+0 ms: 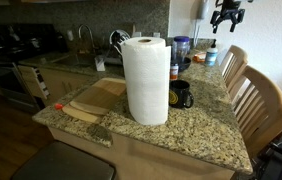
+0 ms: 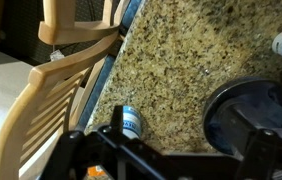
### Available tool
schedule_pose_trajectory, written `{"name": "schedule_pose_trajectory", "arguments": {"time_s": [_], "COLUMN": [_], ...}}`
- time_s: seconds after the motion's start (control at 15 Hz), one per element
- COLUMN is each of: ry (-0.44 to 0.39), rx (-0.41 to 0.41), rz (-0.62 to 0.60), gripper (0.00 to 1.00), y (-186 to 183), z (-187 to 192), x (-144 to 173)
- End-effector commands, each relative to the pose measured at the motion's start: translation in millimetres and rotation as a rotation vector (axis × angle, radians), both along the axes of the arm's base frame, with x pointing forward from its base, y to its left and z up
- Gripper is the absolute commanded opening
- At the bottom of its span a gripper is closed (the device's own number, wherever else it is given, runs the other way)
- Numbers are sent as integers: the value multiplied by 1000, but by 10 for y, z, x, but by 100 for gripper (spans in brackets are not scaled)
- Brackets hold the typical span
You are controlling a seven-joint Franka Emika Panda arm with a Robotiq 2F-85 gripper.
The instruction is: Remove the cup from the bowl and place it on the counter
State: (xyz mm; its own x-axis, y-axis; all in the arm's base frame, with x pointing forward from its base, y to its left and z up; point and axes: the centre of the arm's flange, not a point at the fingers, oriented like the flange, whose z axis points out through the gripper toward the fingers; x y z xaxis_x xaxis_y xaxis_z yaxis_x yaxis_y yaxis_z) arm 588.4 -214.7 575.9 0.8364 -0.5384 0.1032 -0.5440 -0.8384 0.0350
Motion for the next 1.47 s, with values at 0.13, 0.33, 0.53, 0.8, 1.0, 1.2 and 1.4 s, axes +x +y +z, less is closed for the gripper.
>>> {"name": "schedule_pose_trajectory", "arguments": {"time_s": [0.13, 0.33, 0.53, 0.8, 1.0, 1.2, 1.4], "ry": [-258, -239, -242, -254, -244, -191, -181], "rx": [95, 78, 79, 95, 34, -20, -35], "rz": [-64, -60, -56, -38, 41, 131, 126], "gripper": [100, 100, 100, 100, 100, 100, 100], "y": [-377, -457, -446, -515, -267, -99, -27], "z": [-266, -230, -261, -161, -134, -322, -422], "x": [-345, -142, -157, -41, 248, 438, 369]}}
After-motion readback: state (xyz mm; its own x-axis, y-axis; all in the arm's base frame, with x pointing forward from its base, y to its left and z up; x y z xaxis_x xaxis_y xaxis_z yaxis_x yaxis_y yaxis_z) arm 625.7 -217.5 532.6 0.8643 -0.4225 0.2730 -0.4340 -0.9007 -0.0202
